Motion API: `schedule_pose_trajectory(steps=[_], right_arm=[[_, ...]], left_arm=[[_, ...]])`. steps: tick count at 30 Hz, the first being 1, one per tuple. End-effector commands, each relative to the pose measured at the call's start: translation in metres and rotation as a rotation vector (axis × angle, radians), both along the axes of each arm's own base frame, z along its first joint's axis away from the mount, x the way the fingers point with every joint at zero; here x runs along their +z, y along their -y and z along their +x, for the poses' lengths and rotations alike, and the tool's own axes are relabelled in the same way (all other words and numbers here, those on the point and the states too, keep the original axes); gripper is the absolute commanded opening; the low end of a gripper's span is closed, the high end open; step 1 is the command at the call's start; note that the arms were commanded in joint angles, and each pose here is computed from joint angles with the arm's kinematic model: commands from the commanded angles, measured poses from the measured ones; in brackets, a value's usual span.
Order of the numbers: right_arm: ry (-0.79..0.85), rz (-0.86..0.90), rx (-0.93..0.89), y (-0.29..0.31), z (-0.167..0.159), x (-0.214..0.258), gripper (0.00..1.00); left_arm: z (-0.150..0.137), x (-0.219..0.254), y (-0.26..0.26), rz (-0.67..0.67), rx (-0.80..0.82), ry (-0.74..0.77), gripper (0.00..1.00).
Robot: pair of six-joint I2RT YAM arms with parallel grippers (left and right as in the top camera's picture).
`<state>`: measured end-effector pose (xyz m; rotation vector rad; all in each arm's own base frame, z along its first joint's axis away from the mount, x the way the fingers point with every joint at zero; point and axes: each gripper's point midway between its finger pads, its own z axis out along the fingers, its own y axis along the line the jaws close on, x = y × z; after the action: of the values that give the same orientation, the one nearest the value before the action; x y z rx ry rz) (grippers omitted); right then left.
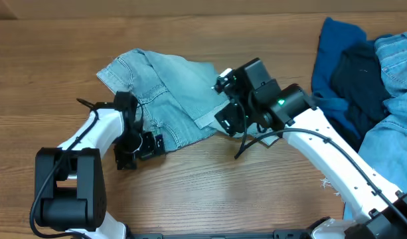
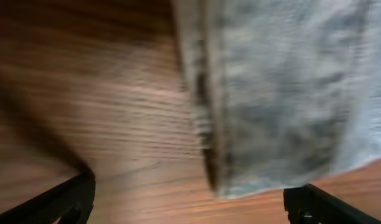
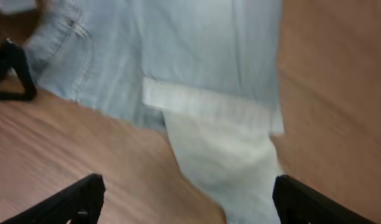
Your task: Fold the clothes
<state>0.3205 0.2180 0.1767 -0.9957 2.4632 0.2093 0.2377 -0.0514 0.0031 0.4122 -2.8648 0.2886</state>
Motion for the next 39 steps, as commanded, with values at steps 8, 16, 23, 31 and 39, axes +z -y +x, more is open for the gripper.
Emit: schedule_pose_trajectory(steps=[8, 16, 23, 31, 39], right_arm=[[-0.081, -0.081, 0.173, -0.061, 0.008, -0.126, 0.70], [-0.071, -0.080, 0.169, -0.070, 0.019, -0.152, 0.62], [-0.071, -0.131, 0.152, -0.064, 0.025, -0.172, 0.57], [0.018, -0.211, -0.022, -0.042, 0.046, -0.161, 0.04], [0.631, -0.093, -0.445, 0.027, 0.141, 0.050, 0.04]], left_arm=[[-0.004, -0.015, -0.013, 0.088, 0.018, 0.029, 1.00], [-0.003, -0.015, -0.013, 0.087, 0.019, 0.033, 1.00], [-0.001, -0.015, -0.013, 0.086, 0.019, 0.042, 1.00], [0.001, -0.016, -0.013, 0.086, 0.019, 0.049, 1.00], [0.002, -0.016, -0.013, 0.086, 0.019, 0.055, 1.00]])
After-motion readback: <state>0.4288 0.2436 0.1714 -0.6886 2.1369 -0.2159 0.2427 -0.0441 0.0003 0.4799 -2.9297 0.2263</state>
